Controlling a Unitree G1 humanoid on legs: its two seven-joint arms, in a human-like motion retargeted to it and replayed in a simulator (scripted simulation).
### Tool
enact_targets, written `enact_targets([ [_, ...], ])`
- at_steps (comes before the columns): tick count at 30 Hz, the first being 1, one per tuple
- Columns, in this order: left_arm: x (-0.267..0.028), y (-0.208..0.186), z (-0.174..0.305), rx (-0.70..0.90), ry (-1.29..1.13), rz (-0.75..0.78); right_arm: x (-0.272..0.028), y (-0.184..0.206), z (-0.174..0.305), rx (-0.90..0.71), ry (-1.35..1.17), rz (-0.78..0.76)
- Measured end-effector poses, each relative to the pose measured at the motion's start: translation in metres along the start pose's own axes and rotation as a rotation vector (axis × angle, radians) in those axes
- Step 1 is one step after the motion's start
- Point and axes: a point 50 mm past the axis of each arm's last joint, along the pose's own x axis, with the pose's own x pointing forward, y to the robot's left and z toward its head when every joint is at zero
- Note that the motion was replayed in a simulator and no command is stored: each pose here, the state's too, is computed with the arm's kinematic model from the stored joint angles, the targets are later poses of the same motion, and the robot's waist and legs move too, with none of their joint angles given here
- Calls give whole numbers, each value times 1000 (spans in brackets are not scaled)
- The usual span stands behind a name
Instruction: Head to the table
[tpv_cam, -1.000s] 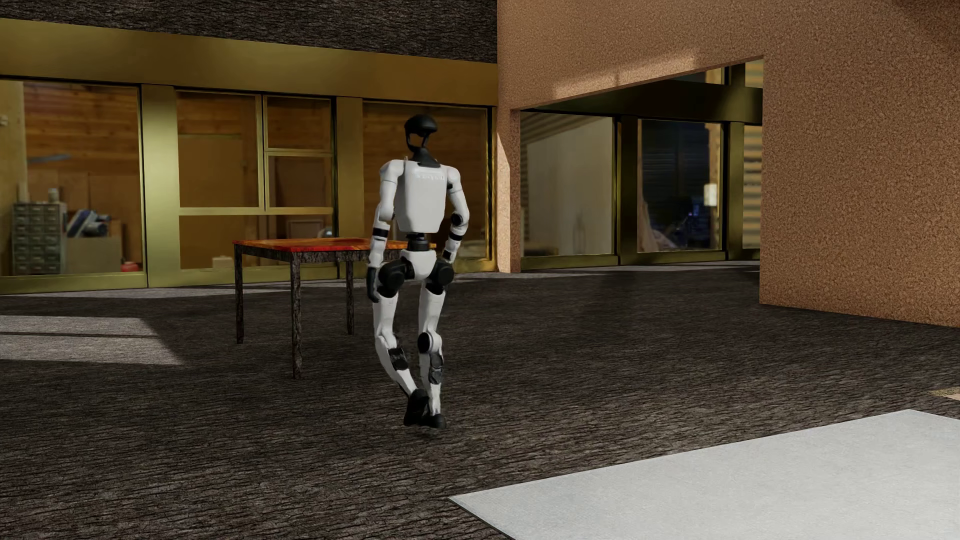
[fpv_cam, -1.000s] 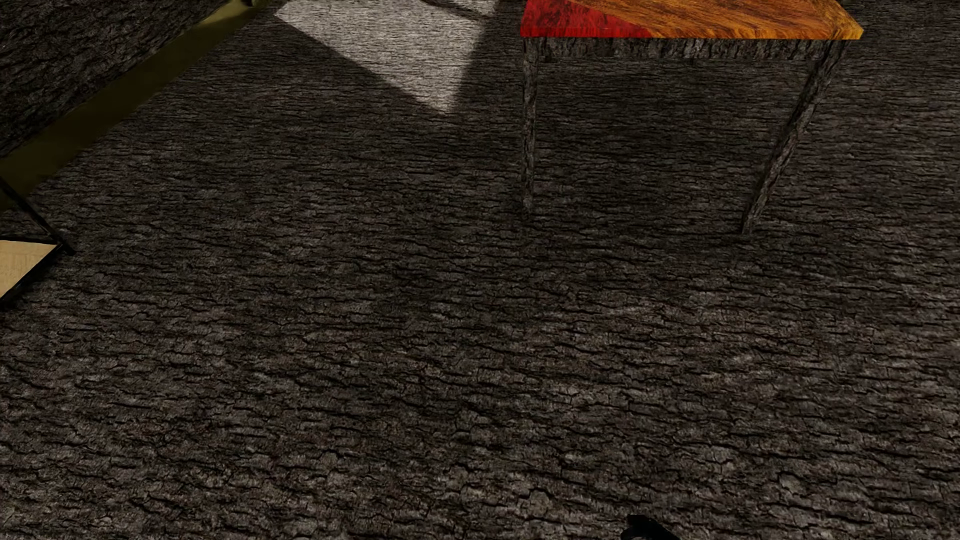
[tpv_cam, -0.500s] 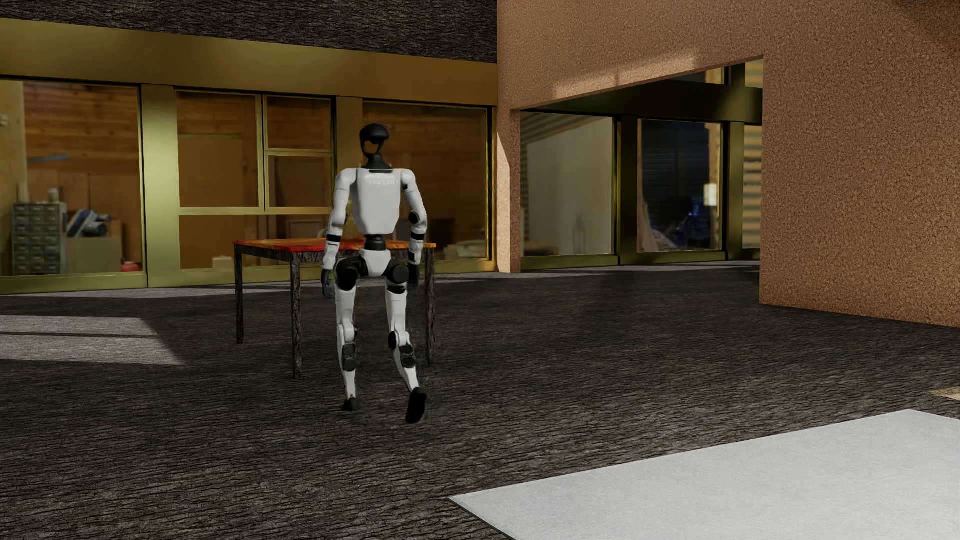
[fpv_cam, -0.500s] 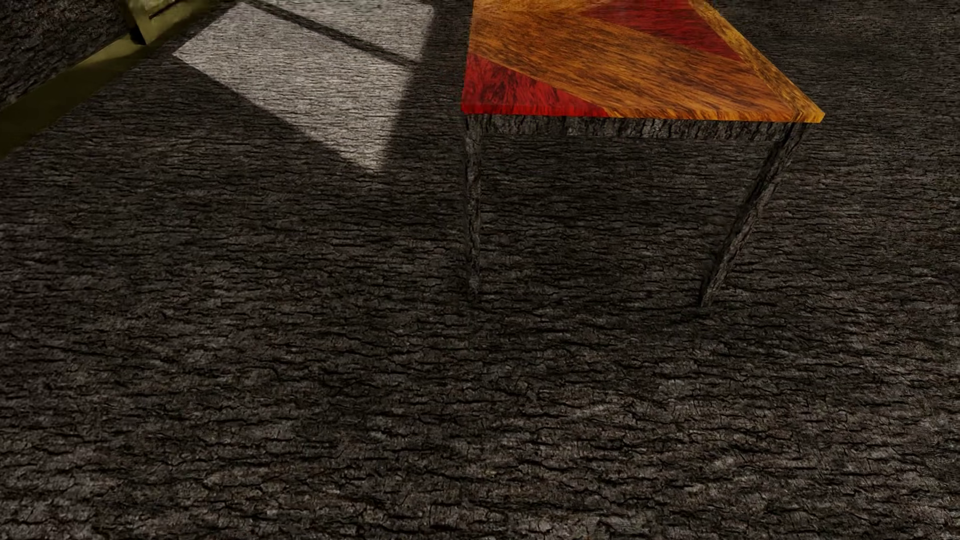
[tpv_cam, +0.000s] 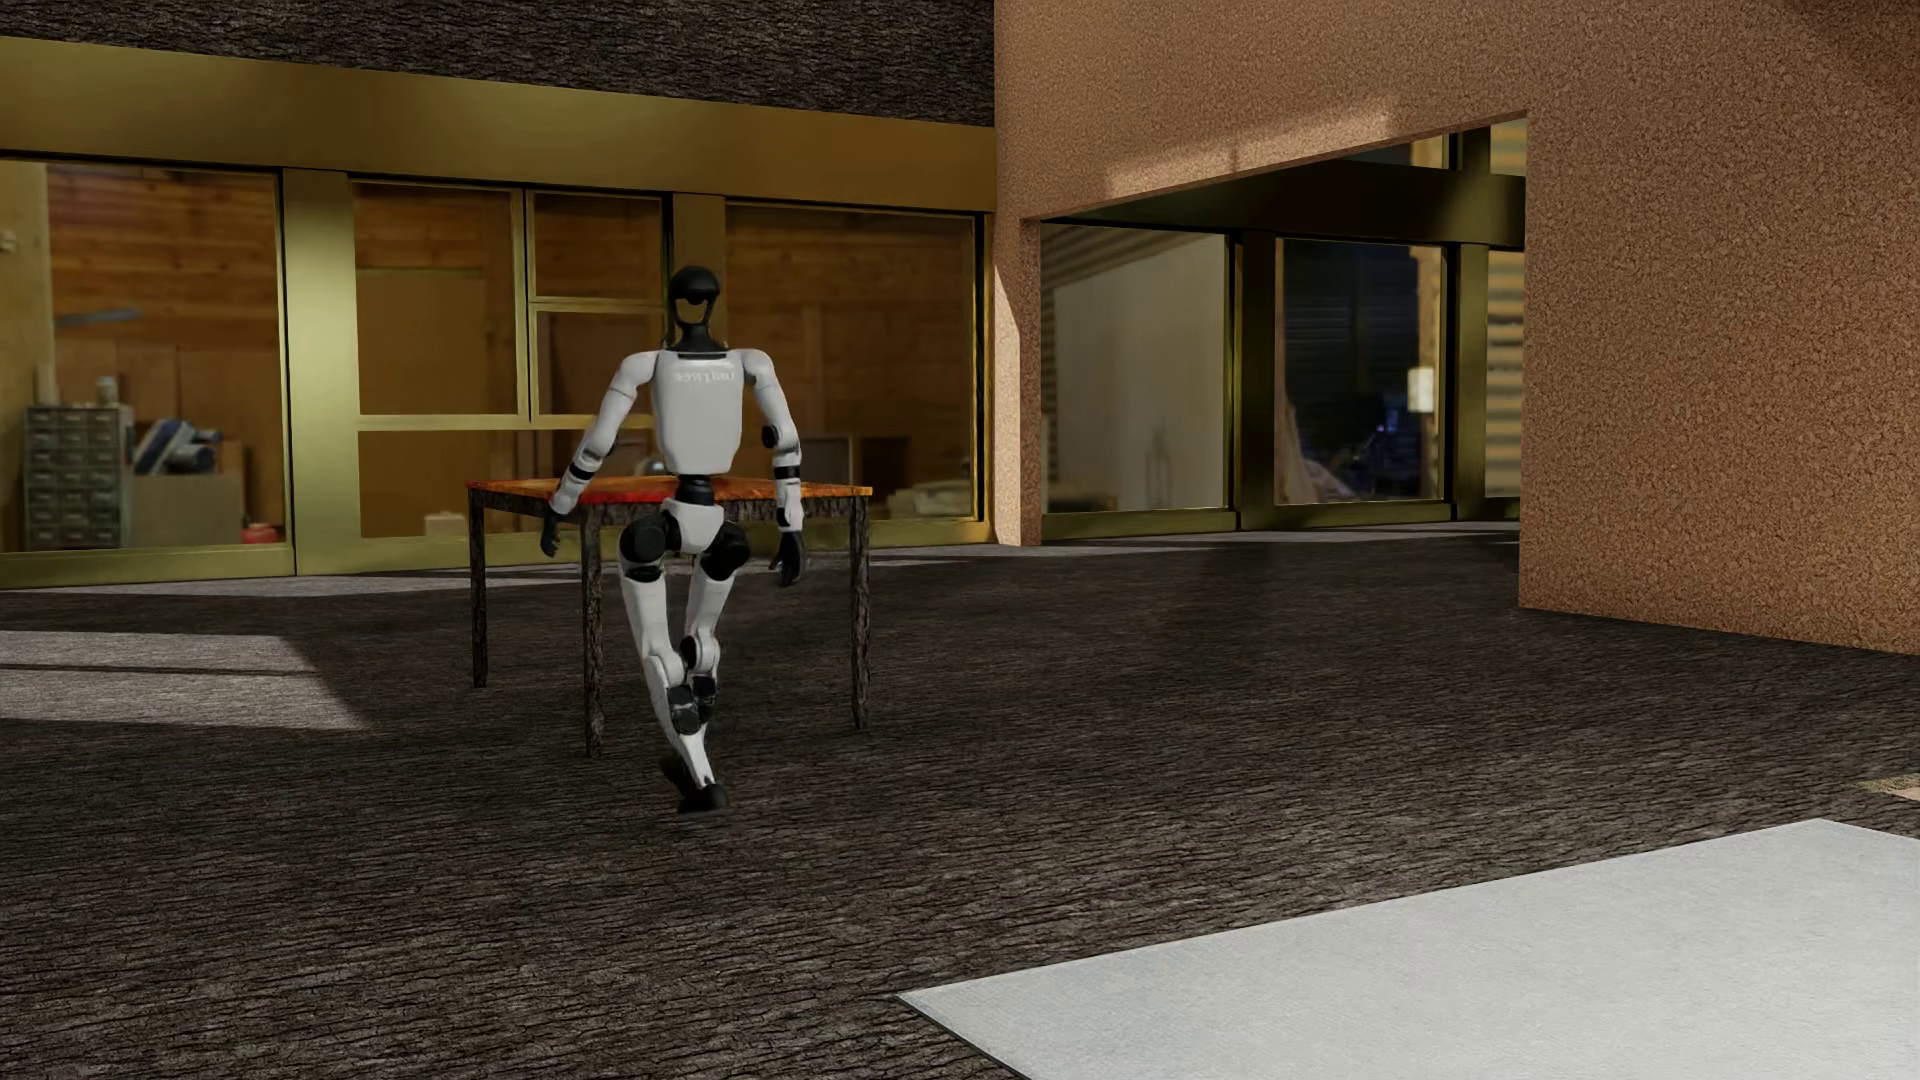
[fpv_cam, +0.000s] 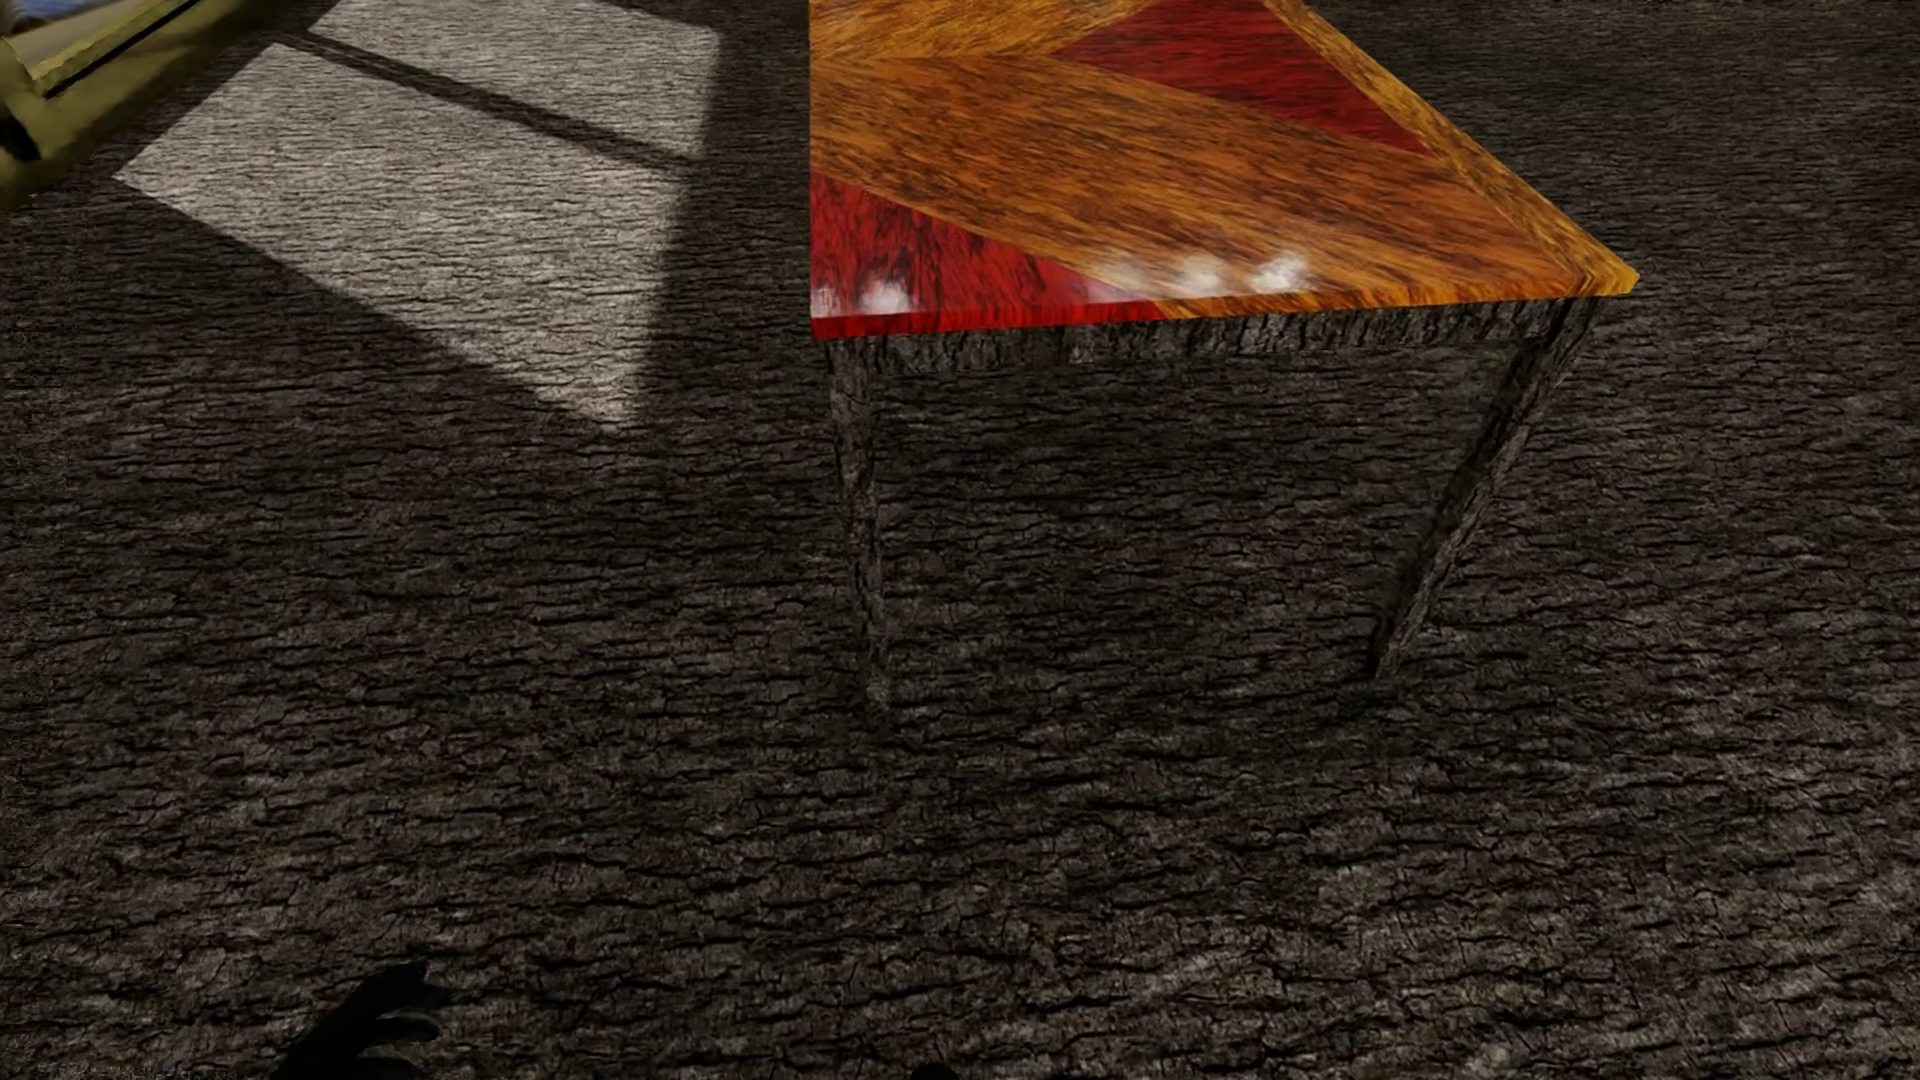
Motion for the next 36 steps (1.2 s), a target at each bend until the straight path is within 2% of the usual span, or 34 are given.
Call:
enact_targets([
  [4,-18,-51,-54,-3,190,-135,8,-14,36,-114,-55,-15],
  [7,-64,-92,-126,83,442,-286,7,-57,79,-116,-159,-122],
  [10,-109,-111,-172,155,606,-392,-14,-114,142,-27,-380,-279],
  [12,-127,-117,-186,161,656,-423,-39,-151,178,42,-526,-383],
  [16,-125,-118,-182,126,635,-407,-85,-194,226,137,-756,-513],
  [19,-105,-117,-163,112,561,-388,-96,-187,248,111,-840,-501],
  [21,-86,-116,-143,119,485,-379,-90,-172,254,85,-845,-458],
  [25,-41,-101,-83,89,277,-307,-44,-126,222,15,-649,-317],
  [29,-11,-87,-28,90,111,-257,-2,-85,145,-110,-323,-198],
  [32,-3,-80,-4,76,36,-233,8,-68,91,-116,-151,-151],
  [36,-8,-82,-20,80,87,-241,8,-63,55,-35,-67,-144],
])
